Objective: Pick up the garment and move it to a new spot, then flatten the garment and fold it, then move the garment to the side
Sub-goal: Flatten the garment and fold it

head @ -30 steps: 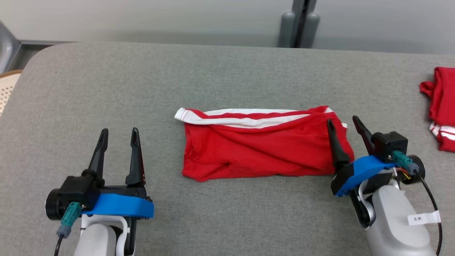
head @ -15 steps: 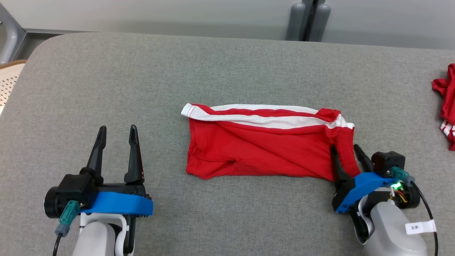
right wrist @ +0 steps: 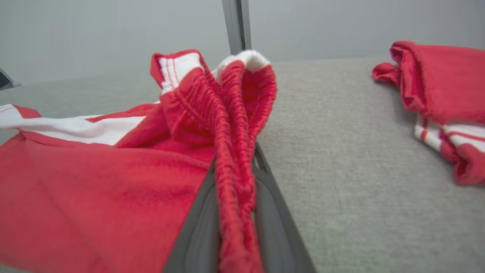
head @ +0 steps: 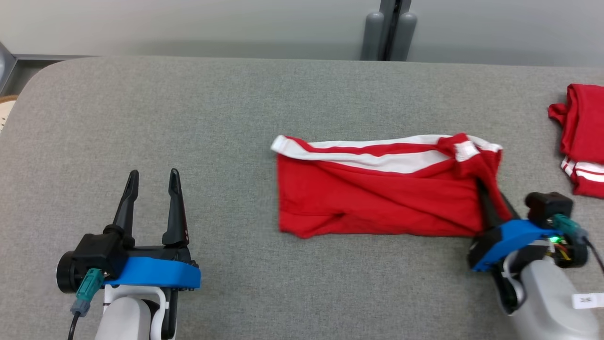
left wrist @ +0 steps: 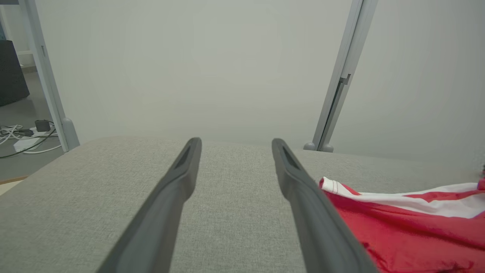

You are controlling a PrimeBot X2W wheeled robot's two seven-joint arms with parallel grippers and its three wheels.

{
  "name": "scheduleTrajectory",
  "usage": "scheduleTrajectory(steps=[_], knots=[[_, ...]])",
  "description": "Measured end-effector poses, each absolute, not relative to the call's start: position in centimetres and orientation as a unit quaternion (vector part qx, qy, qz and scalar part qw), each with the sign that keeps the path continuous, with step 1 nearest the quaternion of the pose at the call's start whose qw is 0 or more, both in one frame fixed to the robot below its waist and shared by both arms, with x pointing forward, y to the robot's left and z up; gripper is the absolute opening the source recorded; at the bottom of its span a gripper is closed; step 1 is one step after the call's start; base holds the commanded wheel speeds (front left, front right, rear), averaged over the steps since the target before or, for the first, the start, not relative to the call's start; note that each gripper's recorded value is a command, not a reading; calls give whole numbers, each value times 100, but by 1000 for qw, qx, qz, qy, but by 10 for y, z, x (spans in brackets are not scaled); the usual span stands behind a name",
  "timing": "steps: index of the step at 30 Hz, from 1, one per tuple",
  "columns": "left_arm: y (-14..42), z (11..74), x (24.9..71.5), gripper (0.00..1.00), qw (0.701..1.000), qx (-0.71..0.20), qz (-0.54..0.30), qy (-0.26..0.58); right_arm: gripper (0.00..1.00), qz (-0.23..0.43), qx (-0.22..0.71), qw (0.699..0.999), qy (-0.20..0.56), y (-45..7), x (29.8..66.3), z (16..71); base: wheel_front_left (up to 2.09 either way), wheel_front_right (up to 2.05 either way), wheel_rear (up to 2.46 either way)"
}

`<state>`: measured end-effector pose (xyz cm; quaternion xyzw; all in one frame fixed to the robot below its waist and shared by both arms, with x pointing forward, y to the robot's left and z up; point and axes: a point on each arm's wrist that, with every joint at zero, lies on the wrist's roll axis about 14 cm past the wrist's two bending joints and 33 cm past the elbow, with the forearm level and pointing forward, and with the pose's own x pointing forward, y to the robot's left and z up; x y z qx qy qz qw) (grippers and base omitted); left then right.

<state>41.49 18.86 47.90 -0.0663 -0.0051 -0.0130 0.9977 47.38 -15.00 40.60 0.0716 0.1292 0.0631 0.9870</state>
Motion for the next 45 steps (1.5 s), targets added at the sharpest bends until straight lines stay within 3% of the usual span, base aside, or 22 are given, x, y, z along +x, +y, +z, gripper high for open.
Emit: scheduleTrajectory(steps=[7,11,30,45], knots=[[181,481,416,100,997,-77,-22,-7,0,9,32,991,129,-221,470,414,0,0,0],[175,477,416,100,996,-82,-29,-2,0,7,29,992,126,-229,474,424,0,0,0],[163,477,416,100,995,-94,-42,1,0,134,88,984,79,-100,497,478,0,0,0],[172,476,410,100,994,-102,-23,3,0,201,103,967,114,-42,500,455,0,0,0]])
